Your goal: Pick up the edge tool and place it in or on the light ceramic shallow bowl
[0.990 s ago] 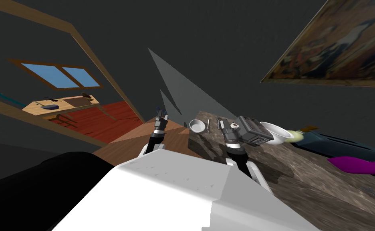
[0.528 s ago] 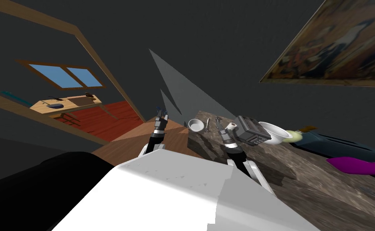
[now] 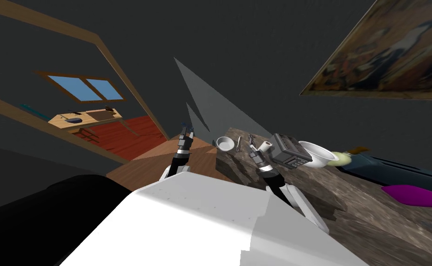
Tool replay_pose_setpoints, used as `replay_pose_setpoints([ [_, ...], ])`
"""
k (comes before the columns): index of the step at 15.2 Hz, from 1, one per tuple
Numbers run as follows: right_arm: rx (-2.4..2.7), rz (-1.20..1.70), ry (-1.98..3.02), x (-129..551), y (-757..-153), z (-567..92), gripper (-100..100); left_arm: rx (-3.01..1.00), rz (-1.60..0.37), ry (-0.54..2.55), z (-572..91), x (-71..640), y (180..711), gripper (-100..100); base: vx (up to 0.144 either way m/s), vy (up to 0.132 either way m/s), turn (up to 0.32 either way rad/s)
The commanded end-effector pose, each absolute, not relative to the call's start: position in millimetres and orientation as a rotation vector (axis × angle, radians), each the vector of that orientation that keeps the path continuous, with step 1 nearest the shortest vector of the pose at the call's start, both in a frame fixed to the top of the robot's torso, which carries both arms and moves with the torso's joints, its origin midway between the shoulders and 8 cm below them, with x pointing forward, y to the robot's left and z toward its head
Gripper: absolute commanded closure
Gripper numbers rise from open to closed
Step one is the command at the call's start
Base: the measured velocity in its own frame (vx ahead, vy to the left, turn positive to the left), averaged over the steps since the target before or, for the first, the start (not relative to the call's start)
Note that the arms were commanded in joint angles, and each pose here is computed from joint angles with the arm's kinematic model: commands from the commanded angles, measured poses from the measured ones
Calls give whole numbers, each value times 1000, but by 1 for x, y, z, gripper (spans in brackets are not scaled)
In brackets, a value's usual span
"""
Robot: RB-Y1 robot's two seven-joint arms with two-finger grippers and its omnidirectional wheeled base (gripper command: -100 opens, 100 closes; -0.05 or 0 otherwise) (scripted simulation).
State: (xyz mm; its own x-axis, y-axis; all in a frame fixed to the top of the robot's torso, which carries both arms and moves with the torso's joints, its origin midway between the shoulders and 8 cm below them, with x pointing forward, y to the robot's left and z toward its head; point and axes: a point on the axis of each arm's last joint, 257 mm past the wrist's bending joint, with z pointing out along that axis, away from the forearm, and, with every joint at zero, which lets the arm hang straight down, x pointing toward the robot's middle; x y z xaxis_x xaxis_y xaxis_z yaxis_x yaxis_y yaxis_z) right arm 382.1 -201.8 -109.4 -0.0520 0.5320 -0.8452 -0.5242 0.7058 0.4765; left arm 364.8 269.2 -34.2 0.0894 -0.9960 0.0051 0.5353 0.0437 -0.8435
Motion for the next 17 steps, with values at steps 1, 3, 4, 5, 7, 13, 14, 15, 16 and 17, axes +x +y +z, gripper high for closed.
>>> replay_pose_setpoints([
  [1, -54, 794, 1431, 386, -204, -128, -100, -811, -1348, 735, -34, 365, 269, 0, -11, -29, 72],
  [3, -105, 743, 1470, 387, -207, -141, -100, -811, -1348, 735, -34, 365, 269, 0, -6, -22, 71],
  [4, -108, 740, 1471, 387, -207, -141, -100, -811, -1348, 735, -34, 365, 269, 0, 0, -19, 65],
  [5, -157, 692, 1507, 389, -211, -153, -100, -811, -1348, 735, -34, 365, 269, 0, 2, -15, 83],
  [7, -207, 645, 1541, 390, -215, -165, -100, -811, -1348, 735, -34, 365, 269, 0, 6, -11, 85],
  [13, -362, 505, 1630, 392, -232, -197, -100, -811, -1348, 735, -34, 365, 269, 0, 19, 1, 125],
  [14, -415, 459, 1656, 392, -239, -207, -100, -811, -1348, 735, -34, 365, 269, 0, 27, 12, 123],
  [15, -459, 418, 1676, 392, -245, -216, -100, -811, -1348, 735, -34, 365, 269, 0, 36, 16, 187],
  [16, -467, 414, 1679, 392, -246, -216, -100, -811, -1348, 735, -34, 365, 269, 0, 35, 16, 147],
  [17, -517, 371, 1701, 392, -253, -225, -100, -811, -1348, 735, -34, 365, 269, 0, 34, 21, 146],
])
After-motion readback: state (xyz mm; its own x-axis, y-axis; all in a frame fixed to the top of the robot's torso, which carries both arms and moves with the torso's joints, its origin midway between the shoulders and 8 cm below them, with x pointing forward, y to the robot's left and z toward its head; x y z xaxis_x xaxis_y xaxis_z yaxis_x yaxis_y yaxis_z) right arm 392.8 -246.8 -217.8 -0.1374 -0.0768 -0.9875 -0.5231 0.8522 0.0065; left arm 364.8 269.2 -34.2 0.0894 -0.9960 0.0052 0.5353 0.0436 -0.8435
